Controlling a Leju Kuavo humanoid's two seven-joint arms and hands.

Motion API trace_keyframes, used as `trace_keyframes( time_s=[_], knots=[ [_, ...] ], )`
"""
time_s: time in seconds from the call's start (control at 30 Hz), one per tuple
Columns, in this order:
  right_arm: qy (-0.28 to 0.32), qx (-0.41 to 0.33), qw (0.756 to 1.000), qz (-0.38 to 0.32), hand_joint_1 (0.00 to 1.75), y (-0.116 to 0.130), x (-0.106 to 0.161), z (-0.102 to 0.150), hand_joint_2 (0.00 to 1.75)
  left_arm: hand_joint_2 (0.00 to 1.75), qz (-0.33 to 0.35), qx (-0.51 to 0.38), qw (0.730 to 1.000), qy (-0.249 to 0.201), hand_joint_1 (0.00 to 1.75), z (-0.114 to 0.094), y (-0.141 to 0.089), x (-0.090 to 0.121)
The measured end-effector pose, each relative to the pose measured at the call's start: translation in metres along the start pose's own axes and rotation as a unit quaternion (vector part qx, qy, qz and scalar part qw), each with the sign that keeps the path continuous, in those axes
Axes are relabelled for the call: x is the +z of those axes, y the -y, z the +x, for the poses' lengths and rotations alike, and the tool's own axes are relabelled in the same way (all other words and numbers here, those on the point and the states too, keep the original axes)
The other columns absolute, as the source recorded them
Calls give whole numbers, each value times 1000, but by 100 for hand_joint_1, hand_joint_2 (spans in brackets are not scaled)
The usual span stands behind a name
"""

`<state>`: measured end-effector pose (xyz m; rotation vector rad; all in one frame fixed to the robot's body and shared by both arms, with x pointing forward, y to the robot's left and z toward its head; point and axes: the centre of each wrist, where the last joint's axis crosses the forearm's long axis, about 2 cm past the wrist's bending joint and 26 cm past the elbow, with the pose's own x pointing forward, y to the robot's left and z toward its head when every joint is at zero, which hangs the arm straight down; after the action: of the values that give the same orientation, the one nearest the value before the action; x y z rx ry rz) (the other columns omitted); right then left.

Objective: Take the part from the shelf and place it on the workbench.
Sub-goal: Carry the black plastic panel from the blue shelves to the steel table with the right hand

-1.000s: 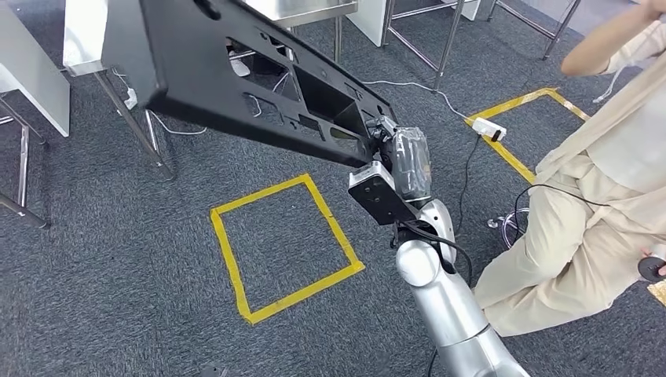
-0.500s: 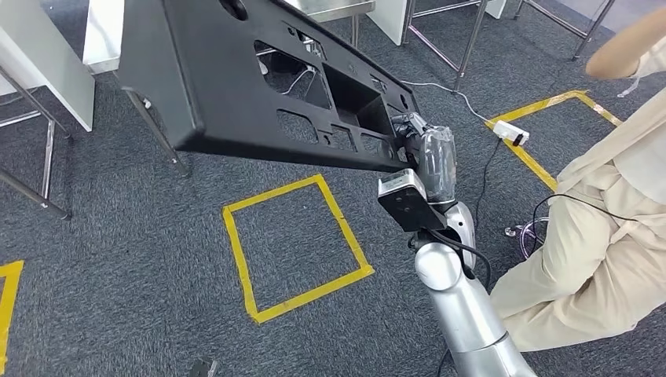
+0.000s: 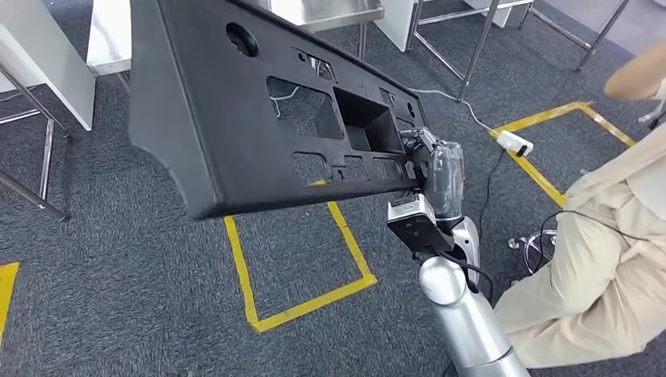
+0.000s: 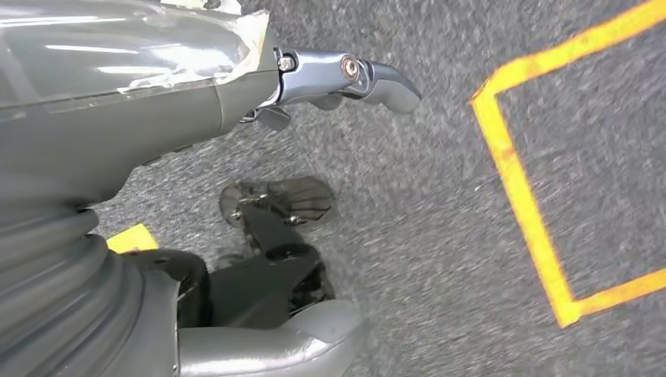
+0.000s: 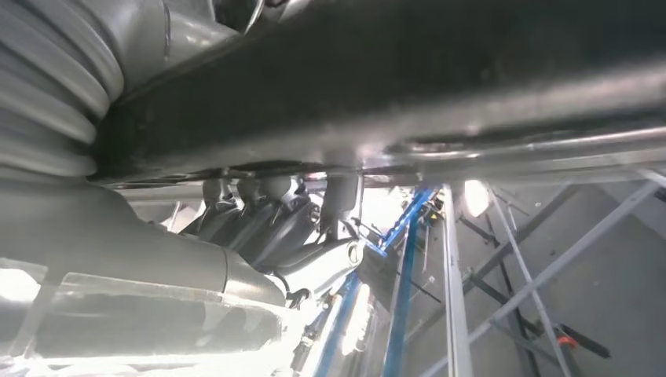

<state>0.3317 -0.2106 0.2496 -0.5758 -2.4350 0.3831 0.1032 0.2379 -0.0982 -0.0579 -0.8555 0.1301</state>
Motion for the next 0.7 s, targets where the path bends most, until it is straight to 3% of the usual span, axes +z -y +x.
trace_keyframes(
  time_s=[0.7],
  knots=[
    [12, 5, 1000, -27, 175, 15, -6, 1, 175, 175, 4, 2, 999, 32, 0, 16, -6, -11]
  ],
)
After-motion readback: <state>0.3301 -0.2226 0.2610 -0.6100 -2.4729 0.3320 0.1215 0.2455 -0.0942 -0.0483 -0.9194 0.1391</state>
